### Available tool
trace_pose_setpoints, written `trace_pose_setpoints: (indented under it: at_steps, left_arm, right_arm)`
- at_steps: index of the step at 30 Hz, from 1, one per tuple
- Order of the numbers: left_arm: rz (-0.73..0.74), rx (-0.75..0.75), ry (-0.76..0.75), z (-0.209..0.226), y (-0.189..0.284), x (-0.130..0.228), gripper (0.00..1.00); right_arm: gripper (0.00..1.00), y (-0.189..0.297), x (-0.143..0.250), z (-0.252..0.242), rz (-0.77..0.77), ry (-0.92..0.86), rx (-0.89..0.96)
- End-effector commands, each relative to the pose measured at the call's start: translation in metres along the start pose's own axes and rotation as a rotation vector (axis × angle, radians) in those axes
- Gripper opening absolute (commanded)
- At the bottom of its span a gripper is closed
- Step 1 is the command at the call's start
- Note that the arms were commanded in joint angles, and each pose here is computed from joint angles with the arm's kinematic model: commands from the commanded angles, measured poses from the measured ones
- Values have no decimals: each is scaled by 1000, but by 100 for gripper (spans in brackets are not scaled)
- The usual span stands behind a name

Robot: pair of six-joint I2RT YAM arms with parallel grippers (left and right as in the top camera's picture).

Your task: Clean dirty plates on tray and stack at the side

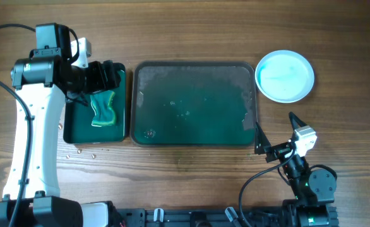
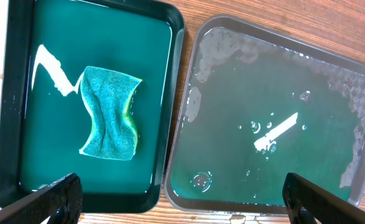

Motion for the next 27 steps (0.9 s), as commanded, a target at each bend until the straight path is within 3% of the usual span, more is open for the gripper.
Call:
trace_pose_setpoints:
  at_steps: [1, 5, 10, 17, 22, 27]
  left_arm:
    - [-83, 24, -27, -5, 30, 11, 100]
    - [-224, 84, -97, -15, 69, 34, 100]
    - [-450, 243, -187, -19, 83, 61, 100]
    - [-690, 414, -159, 20, 47, 114, 100]
    - [-885, 496, -168, 41, 27, 132, 100]
    - [-984, 537, -169, 57, 4, 146, 100]
  right_arm:
    - [100, 1, -3, 1, -23, -5, -9]
    - [100, 1, -3, 1, -22, -5, -9]
    - [100, 1, -3, 1, -22, -5, -9]
    - [100, 1, -3, 1, -23, -5, -9]
    - [100, 1, -3, 1, -23, -5, -9]
    - [100, 1, -3, 1, -22, -5, -9]
Point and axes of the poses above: each gripper's point midway between its finger pads, its own y axis back along the fingers, its own z axis along the line the jaws close on, x = y × z, the point moved 8 cm from there along y, back along the fingers, and after that the axes turned 15 degrees about y, right-handed, at the moved point
